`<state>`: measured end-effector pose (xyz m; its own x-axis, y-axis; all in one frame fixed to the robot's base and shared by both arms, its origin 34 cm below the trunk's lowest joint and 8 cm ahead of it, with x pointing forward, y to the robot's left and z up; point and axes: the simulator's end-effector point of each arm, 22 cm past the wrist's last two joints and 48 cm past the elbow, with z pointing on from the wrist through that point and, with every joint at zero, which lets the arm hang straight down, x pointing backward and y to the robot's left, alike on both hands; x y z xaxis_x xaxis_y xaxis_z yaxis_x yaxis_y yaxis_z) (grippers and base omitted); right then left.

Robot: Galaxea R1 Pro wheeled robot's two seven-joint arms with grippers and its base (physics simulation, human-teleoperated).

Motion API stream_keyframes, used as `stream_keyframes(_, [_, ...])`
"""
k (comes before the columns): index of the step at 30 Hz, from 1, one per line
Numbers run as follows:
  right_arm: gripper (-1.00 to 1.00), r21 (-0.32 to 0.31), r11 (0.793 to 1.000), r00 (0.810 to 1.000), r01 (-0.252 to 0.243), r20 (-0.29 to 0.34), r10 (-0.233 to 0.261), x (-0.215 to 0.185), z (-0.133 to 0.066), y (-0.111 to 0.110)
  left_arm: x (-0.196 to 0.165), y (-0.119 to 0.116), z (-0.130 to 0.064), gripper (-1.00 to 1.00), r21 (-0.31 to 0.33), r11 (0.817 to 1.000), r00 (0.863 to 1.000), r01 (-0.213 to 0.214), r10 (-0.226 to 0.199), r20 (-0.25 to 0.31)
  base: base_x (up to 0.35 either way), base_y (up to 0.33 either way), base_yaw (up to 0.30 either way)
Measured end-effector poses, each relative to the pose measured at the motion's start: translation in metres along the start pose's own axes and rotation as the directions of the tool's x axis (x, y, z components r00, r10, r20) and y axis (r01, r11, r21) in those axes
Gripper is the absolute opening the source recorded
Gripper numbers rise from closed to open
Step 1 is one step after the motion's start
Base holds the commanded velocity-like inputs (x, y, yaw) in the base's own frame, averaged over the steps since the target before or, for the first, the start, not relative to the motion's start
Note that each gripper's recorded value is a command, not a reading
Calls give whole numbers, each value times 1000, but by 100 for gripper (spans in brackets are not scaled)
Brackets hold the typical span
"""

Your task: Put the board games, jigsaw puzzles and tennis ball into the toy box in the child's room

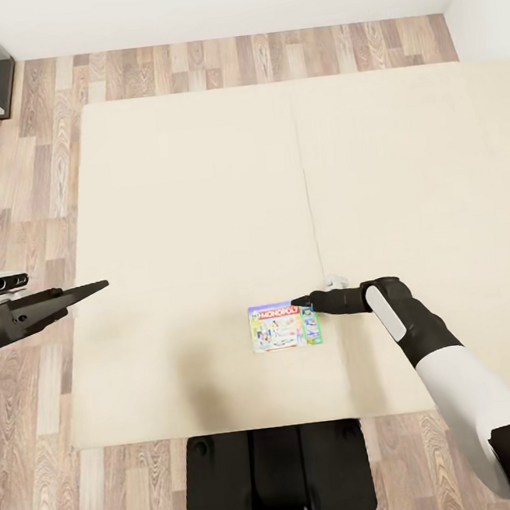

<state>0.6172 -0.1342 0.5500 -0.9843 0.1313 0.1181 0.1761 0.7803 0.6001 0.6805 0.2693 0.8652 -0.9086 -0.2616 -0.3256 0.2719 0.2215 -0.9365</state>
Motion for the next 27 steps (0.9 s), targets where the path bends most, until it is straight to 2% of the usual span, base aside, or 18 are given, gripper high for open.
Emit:
stream_keyframes(5, [100, 0, 1000, 1000, -1, -1, 1, 0, 0, 0, 0, 0, 0, 100, 0, 1000, 1000, 0, 0, 0, 0, 184, 0])
stream_keyframes(27, [100, 2, 1000, 1000, -6, -12, 6, 3, 0, -1, 0, 0, 0, 100, 0, 1000, 1000, 1, -1, 0, 0, 48, 0])
